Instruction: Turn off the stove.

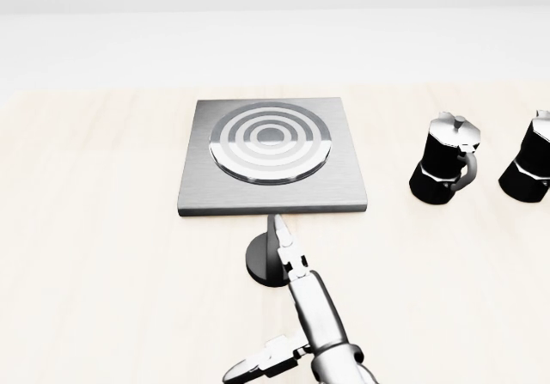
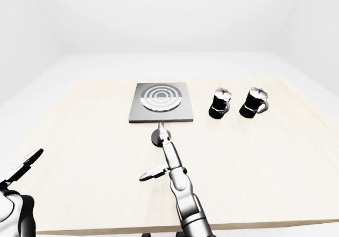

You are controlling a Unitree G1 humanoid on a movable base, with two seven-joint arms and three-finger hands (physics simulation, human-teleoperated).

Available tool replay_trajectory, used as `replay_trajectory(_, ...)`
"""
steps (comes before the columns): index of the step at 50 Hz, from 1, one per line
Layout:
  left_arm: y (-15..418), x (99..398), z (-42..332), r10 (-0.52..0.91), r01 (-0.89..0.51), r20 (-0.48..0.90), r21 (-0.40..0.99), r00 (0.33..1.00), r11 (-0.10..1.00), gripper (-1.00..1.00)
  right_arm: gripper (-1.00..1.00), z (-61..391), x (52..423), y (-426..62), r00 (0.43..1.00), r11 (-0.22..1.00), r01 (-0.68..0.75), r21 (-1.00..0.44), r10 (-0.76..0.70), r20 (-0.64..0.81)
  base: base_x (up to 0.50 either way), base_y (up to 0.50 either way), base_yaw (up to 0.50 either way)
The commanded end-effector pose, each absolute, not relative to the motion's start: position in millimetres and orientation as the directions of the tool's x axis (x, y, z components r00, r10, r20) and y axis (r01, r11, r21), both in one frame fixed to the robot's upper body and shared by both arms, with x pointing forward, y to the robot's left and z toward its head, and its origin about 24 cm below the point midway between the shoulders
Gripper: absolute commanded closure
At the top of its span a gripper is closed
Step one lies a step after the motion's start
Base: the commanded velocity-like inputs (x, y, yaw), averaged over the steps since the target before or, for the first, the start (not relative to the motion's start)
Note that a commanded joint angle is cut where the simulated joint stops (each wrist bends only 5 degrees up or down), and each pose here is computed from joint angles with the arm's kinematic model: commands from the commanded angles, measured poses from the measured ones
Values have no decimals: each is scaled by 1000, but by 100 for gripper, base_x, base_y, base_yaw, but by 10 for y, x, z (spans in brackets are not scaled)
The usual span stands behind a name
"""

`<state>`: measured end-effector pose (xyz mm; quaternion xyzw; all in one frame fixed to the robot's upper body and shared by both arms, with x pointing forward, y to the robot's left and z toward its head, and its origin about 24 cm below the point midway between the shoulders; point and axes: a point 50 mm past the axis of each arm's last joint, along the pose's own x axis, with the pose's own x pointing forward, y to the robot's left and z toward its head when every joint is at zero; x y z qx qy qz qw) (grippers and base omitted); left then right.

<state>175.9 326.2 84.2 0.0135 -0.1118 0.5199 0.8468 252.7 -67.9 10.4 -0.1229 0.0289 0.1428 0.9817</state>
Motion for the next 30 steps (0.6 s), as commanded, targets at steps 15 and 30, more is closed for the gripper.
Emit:
replay_trajectory(15,3245,1787,825,869,-875,198,-87,453,476,-100,-100,22,2512,-622,952,925,-303,-231,281,-126,0,0,0)
replay_trajectory(30,3245,1766,843,869,-874,203,-97,450,476,-100,-100,-255,2503,-507,923,912,-347,-221,290,-254,0,0,0)
